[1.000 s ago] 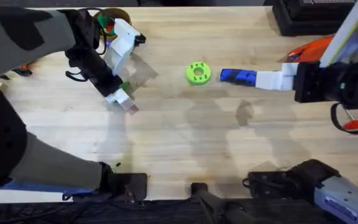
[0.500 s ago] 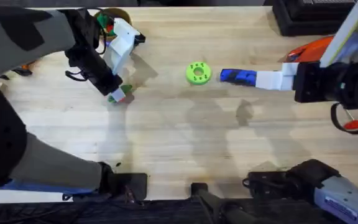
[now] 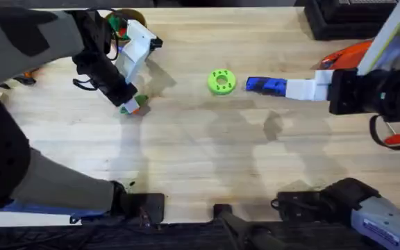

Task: Pick up the gripper from the table and insert it into the empty holder that is missing its gripper. Then pick up a screw, insert it into the mounting hole, and use the screwdriver to tighten it. Finally, clean up the table by picking up the vegetable and placing it into the bucket.

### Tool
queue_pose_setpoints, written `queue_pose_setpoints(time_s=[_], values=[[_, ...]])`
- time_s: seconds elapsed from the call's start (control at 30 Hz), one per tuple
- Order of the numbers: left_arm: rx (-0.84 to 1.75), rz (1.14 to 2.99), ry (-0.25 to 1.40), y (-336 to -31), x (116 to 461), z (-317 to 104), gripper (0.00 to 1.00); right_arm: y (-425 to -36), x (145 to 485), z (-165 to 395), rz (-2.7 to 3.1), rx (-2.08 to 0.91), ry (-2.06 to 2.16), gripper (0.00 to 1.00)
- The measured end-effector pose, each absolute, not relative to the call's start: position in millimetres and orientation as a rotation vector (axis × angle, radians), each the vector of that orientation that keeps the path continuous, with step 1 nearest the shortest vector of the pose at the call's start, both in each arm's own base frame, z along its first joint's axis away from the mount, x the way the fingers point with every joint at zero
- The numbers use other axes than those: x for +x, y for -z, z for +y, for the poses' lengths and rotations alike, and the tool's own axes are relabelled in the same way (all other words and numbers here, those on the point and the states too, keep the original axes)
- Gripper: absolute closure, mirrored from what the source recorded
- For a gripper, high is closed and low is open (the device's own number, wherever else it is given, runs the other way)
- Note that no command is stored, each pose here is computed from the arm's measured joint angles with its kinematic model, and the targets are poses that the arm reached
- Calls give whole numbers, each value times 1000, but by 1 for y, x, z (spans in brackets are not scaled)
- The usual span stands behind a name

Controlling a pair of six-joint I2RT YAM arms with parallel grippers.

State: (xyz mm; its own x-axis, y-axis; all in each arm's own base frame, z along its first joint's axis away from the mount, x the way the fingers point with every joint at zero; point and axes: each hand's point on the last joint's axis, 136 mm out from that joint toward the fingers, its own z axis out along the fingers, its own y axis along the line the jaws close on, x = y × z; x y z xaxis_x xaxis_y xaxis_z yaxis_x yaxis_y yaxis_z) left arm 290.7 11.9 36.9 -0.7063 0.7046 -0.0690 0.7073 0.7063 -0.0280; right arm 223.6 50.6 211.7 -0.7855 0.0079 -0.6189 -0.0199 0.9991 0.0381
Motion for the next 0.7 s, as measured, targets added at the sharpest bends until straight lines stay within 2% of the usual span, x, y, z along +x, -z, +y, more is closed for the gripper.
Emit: queue_pose_setpoints(time_s=[0.13,0.23,0.4,0.53,0.7], values=[[1191,2882,113,-43,284,11,971,-212,224,51,2474,-8,-56,10],[1185,2864,100,-58,293,11,971,-212,224,51,2473,-8,-56,10],[1126,2757,14,-106,323,13,971,-212,224,51,2474,-8,-56,10],[977,2662,-70,-154,345,14,971,-212,224,51,2474,-8,-56,10],[813,2525,-145,-199,372,17,971,-212,224,51,2472,-8,-56,11]])
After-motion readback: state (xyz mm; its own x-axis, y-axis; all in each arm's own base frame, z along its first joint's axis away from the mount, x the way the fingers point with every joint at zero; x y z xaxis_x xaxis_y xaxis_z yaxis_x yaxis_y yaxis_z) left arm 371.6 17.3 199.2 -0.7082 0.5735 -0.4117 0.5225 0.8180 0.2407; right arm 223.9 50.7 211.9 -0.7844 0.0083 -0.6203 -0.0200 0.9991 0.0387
